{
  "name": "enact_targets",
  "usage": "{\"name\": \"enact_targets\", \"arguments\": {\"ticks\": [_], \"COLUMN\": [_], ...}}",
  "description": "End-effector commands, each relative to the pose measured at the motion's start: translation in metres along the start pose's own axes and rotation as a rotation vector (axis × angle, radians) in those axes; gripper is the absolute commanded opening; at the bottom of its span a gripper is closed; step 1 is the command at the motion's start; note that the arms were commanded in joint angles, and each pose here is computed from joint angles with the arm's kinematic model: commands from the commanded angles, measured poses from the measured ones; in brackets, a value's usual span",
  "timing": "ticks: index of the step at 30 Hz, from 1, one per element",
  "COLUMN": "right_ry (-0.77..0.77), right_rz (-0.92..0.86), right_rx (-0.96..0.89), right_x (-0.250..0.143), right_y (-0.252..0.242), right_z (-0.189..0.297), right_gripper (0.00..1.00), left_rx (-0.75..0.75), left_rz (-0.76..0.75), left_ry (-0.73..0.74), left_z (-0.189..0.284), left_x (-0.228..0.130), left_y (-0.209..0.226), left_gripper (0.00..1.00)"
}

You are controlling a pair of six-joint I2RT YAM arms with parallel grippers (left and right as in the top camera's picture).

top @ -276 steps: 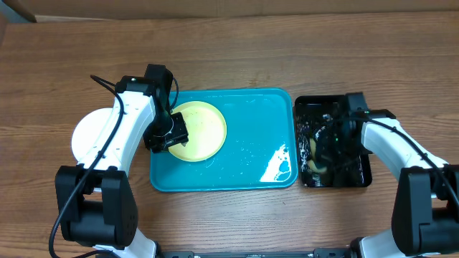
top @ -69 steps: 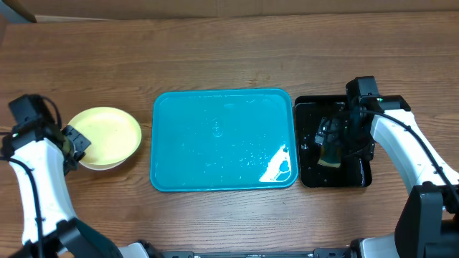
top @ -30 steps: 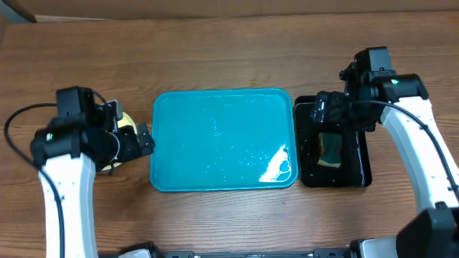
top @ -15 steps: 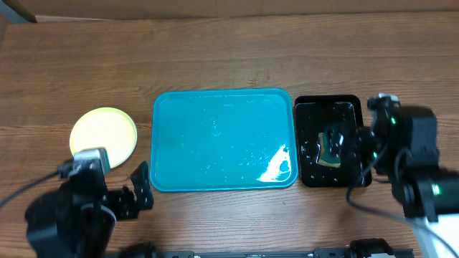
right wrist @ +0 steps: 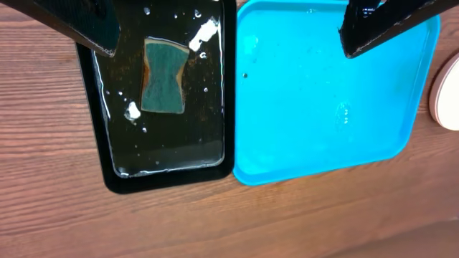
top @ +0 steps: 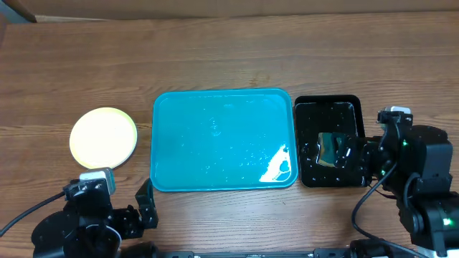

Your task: Clean dirty plates on tray and stack at the side

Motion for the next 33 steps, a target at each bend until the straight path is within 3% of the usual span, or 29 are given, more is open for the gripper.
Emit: {"name": "enact_targets", "arguments": {"ticks": [1,12,18,24,33], "right_ry": [0.008,0.072,0.03,-0.222,-0.631], "right_rz": [-0.005,-0.013,-0.004,0.032,0.087], "right_rx": [-0.017,-0.03,-0.058,-0.053,-0.021], "right_x": [0.0,-0.002,0.0,0.001,-0.03], "right_y": [-0.003,-0.007,-0.008,-0.006,-0.005], "right_z": [-0.003,-0.018,-0.01,0.003,-0.001], "right_gripper": [1.0,1.0,1.0,1.0,1.0], "left_rx": [-0.012,-0.008,-0.008,-0.008,-0.008], "left_rz": [0.003,0.006,0.006,0.006,0.006], "left_ry": [0.013,0.026,0.026,0.026,0.026], "left_z": [0.001,0.001,0.001,0.001,0.001], "left_x": [-0.004,-0.006,-0.006,-0.006,-0.006], "left_y": [-0.001,0.0,0.0,0.0,0.0], "left_gripper": [1.0,1.0,1.0,1.0,1.0]}}
Point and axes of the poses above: each gripper's point midway between its finger pads, its own z axis back along the fingers, its own y axis along the line the jaws close on, x = y × z, the point moved 8 cm from there along z, back along the fingers, and after that the axes turned 13 degrees about z, right-handed, at the moved point
